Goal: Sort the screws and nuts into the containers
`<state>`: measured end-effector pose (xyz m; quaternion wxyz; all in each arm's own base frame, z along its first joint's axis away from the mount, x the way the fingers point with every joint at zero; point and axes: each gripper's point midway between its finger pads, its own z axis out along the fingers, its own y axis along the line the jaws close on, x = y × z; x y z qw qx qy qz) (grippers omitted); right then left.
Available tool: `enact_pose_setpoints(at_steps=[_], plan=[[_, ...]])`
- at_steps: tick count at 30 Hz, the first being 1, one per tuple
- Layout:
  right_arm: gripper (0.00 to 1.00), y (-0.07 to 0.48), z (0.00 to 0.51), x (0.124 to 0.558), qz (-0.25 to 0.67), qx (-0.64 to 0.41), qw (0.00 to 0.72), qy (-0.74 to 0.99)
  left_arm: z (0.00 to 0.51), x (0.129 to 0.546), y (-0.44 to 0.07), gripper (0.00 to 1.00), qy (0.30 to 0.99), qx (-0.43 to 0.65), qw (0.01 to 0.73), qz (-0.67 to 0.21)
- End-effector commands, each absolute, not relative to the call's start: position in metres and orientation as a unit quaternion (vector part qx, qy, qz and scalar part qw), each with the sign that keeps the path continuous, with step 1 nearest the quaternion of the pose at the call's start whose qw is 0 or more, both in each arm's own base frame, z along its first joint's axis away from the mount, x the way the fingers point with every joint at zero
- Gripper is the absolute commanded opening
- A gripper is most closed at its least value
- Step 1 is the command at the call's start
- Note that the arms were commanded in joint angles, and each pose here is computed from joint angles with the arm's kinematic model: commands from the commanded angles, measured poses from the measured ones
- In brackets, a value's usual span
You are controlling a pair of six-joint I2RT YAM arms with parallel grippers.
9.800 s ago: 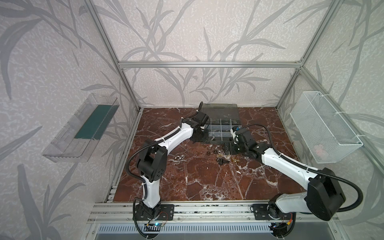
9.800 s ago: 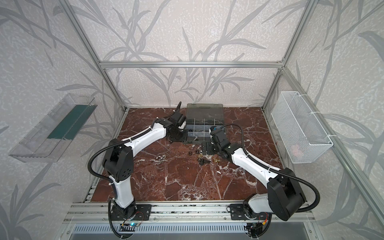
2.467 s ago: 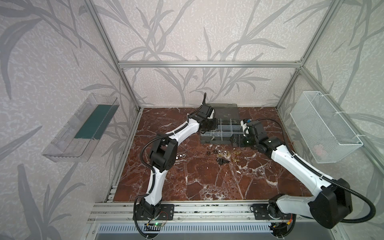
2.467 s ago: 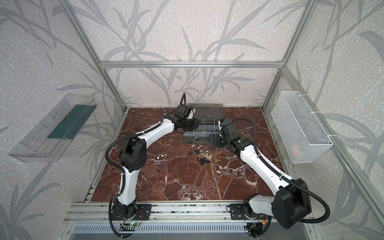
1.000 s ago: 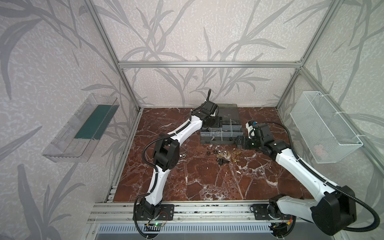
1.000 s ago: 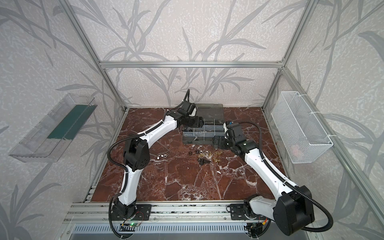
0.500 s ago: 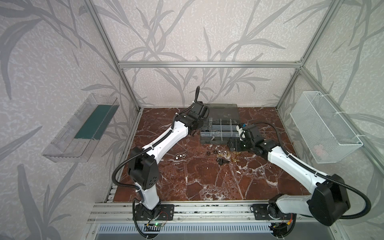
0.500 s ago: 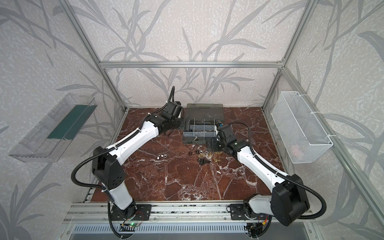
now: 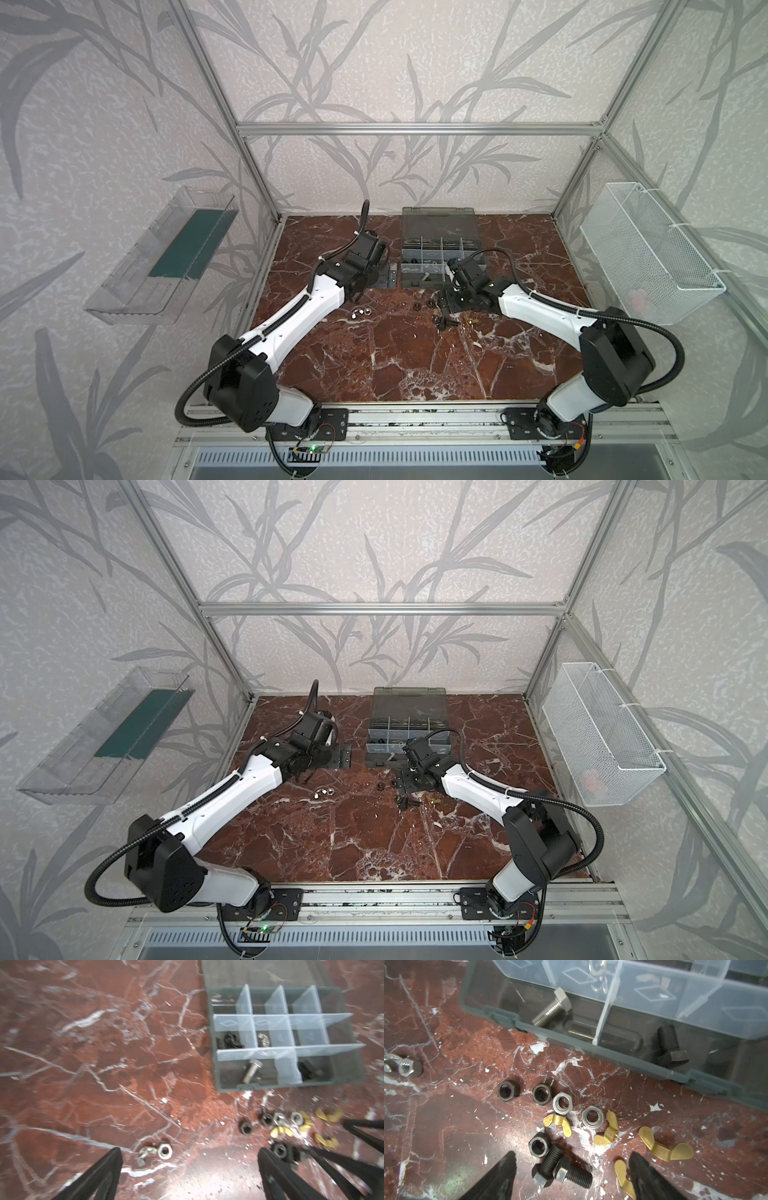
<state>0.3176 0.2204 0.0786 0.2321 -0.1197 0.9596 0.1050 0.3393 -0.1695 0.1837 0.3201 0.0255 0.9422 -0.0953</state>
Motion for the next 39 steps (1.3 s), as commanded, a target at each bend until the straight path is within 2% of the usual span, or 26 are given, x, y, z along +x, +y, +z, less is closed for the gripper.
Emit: enact_pose_setpoints(at_steps=[1, 12, 24, 27, 39], plan=[[0.73, 0.219, 0.073, 0.323, 0.094, -0.12, 0.236, 0.96, 0.187, 0.333, -0.19, 1.0, 0.93, 0.019, 0.323, -0.173], [0.49, 0.218, 0.039, 0.328, 0.061, -0.132, 0.202, 0.969, 0.172, 0.332, -0.203, 0.99, 0.929, 0.005, 0.305, -0.21], [0.46, 0.213, 0.027, 0.339, 0.025, -0.146, 0.2, 0.969, 0.161, 0.337, -0.211, 1.0, 0.932, 0.008, 0.29, -0.218], [0.41, 0.213, 0.024, 0.341, 0.02, -0.149, 0.195, 0.969, 0.159, 0.338, -0.212, 1.0, 0.932, 0.007, 0.289, -0.219], [0.34, 0.214, 0.014, 0.341, 0.018, -0.148, 0.185, 0.971, 0.158, 0.34, -0.215, 0.99, 0.932, 0.008, 0.286, -0.221]])
